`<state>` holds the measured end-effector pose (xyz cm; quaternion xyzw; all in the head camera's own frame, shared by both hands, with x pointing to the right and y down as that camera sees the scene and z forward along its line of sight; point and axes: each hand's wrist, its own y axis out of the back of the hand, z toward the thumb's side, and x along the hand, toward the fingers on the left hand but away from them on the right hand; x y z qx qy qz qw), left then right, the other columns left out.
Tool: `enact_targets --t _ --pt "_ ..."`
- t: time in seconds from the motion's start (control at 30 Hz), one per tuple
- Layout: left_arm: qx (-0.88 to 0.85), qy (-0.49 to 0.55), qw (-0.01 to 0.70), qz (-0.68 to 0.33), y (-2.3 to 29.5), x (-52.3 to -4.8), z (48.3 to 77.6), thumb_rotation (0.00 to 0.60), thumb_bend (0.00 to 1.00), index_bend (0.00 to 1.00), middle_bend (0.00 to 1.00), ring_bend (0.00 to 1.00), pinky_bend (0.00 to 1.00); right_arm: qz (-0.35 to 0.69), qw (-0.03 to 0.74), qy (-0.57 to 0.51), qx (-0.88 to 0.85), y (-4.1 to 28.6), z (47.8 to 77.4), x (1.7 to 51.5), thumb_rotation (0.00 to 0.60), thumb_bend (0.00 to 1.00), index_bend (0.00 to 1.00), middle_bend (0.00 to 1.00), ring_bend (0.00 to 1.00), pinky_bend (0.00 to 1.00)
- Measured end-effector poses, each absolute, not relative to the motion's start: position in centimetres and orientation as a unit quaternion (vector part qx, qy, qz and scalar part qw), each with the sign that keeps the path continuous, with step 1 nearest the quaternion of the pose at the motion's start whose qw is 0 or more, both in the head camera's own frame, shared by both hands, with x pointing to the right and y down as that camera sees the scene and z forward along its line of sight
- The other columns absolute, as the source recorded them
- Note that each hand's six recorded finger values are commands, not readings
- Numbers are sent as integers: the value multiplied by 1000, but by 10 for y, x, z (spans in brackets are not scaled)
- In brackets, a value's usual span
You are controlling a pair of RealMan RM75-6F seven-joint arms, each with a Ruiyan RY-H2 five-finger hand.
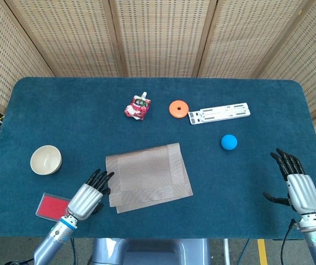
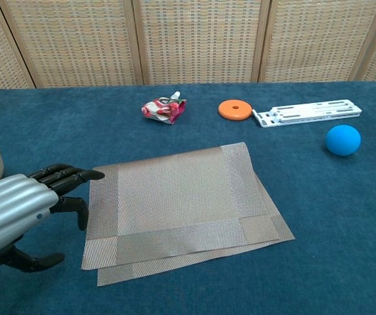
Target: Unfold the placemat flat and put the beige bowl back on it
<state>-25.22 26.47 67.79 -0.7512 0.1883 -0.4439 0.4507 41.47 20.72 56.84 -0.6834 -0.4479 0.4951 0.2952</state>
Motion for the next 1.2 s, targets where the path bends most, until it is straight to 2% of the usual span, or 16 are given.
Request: enact_targets --t 0.17,0.47,0.57,1.2 --pt "-755 180 451 -441 272 -236 682 600 280 408 0 0 0 494 292 -452 -683 206 568 416 600 67 59 0 0 0" --pt "-748 164 452 -458 275 -241 687 600 280 349 0 0 0 493 291 -456 -682 205 567 418 600 67 59 0 0 0" --pt "-747 162 453 -460 275 -241 687 600 246 336 0 0 0 493 291 -457 -681 204 567 419 600 67 59 0 0 0" --pt "-731 151 478 -463 276 -225 701 600 235 327 0 0 0 492 287 -463 -679 204 565 420 600 67 59 0 0 0"
